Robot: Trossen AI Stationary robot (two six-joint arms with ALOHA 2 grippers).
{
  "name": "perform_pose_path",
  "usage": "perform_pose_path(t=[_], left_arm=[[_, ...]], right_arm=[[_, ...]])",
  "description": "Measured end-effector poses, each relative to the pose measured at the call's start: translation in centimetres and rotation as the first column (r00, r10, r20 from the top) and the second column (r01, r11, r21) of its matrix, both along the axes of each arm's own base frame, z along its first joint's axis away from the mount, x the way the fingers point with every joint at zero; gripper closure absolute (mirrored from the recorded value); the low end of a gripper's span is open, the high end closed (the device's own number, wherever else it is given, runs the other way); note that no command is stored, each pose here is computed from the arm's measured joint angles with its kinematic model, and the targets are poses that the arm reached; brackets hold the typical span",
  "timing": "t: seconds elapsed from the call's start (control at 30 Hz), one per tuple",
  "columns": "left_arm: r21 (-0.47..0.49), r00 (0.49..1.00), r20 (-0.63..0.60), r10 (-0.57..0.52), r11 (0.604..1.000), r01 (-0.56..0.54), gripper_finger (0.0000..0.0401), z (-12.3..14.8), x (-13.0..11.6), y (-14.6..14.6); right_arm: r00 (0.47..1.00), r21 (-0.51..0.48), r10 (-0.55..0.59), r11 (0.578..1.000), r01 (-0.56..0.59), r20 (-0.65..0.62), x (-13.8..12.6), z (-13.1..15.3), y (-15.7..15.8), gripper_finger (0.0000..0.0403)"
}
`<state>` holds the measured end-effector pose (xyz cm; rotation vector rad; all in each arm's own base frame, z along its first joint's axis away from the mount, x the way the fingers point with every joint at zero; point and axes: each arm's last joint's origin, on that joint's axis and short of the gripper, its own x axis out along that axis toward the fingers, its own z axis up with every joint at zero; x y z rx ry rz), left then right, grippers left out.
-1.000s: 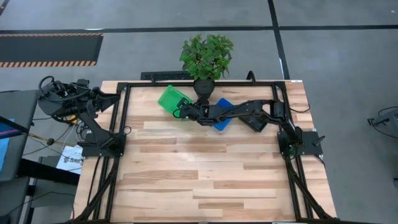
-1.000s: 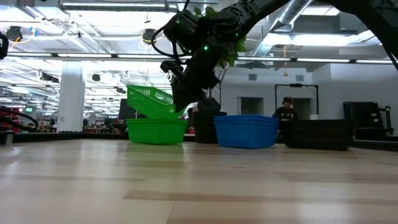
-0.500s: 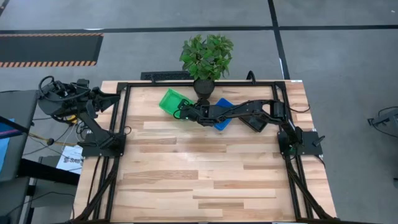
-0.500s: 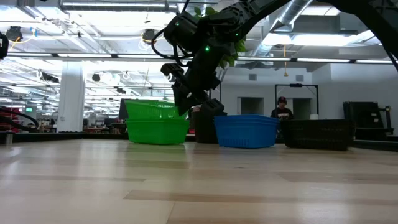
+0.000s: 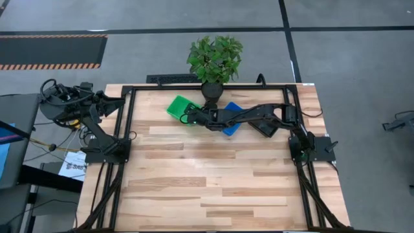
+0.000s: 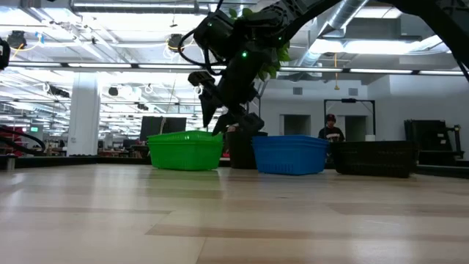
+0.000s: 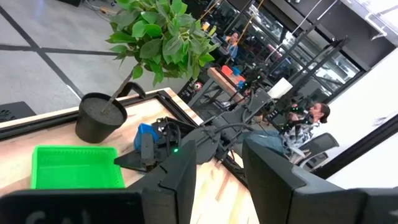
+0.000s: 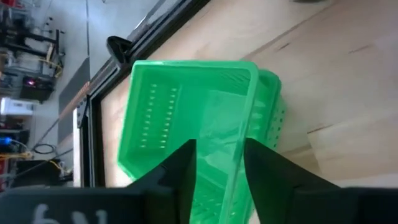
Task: Stack baskets by color
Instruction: Return to Home Position
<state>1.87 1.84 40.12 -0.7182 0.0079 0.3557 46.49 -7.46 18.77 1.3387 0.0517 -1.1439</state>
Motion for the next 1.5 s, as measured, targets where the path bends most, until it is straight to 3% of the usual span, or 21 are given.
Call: perform_pose_path(t=[0.2,0.3,0.43,0.53,0.63,0.77,0.87,0.93,1.03,1.07,1.17,1.33,1.5], left_arm=[[0.001,1.0,0.0,0.0,1.0,0.0,0.0285,0.0,0.0,0.0],[-0.001,1.0,0.0,0.0,1.0,0.0,0.0285,0.0,0.0,0.0],[0.004,1.0,0.007,0.026,1.0,-0.026,0.0285,0.0,0.0,0.1],[0.001,0.999,0.009,0.032,0.999,-0.032,0.0285,0.0,0.0,0.1],[-0.009,1.0,-0.004,-0.019,1.0,0.019,0.0285,-0.1,0.0,-0.1],[-0.031,0.993,-0.027,-0.119,0.992,0.118,0.0285,-0.2,0.1,-0.4],[-0.03,0.99,-0.033,-0.14,0.99,0.139,0.0285,-0.2,0.1,-0.4],[0.053,0.99,-0.056,-0.129,0.99,0.132,0.0285,-0.2,0.1,-0.4],[0.2,0.984,-0.109,-0.139,0.967,0.159,0.0285,-0.2,0.0,-0.3],[0.211,0.984,-0.109,-0.141,0.964,0.161,0.0285,-0.2,-0.1,-0.2],[0.186,0.986,-0.077,-0.147,0.97,0.159,0.0285,-0.3,-0.9,0.7],[0.141,0.981,0.017,-0.191,0.972,0.187,0.0285,-0.5,-3.1,3.0],[0.179,0.983,0.057,-0.172,0.971,0.16,0.0285,-1.7,-4.9,5.0]], right_arm=[[0.999,-0.03,0.026,0.999,-0.025,0.047,-0.5,2.8,0.1,0.022],[0.995,-0.09,0.092,0.992,-0.088,0.039,-1.3,5.6,0.3,0.0214],[0.985,-0.206,0.175,0.963,-0.172,-0.002,-3.0,9.8,0.5,0.0216],[0.969,-0.305,0.24,0.92,-0.247,-0.063,-4.4,12.7,0.6,0.0221],[0.929,-0.427,0.339,0.826,-0.368,-0.145,-6.7,16.7,1.0,0.0225],[0.817,-0.567,0.513,0.604,-0.561,-0.262,-10.6,22.1,2.5,0.0224],[0.753,-0.61,0.537,0.466,-0.641,-0.38,-13.3,24.3,3.6,0.0222],[0.722,-0.599,0.552,0.431,-0.675,-0.416,-15.1,25.2,4.3,0.0221],[0.645,-0.62,0.547,0.266,-0.739,-0.534,-16.8,26.5,5.6,0.0222],[0.637,-0.628,0.542,0.236,-0.741,-0.548,-17.3,26.8,5.9,0.0224],[0.629,-0.627,0.542,0.223,-0.747,-0.557,-19.6,27.3,5.9,0.0226],[0.696,-0.687,0.494,0.241,-0.685,-0.521,-25.5,28.0,5.2,0.0224],[0.749,-0.761,0.49,0.234,-0.605,-0.445,-29.5,24.8,5.3,0.0222]])
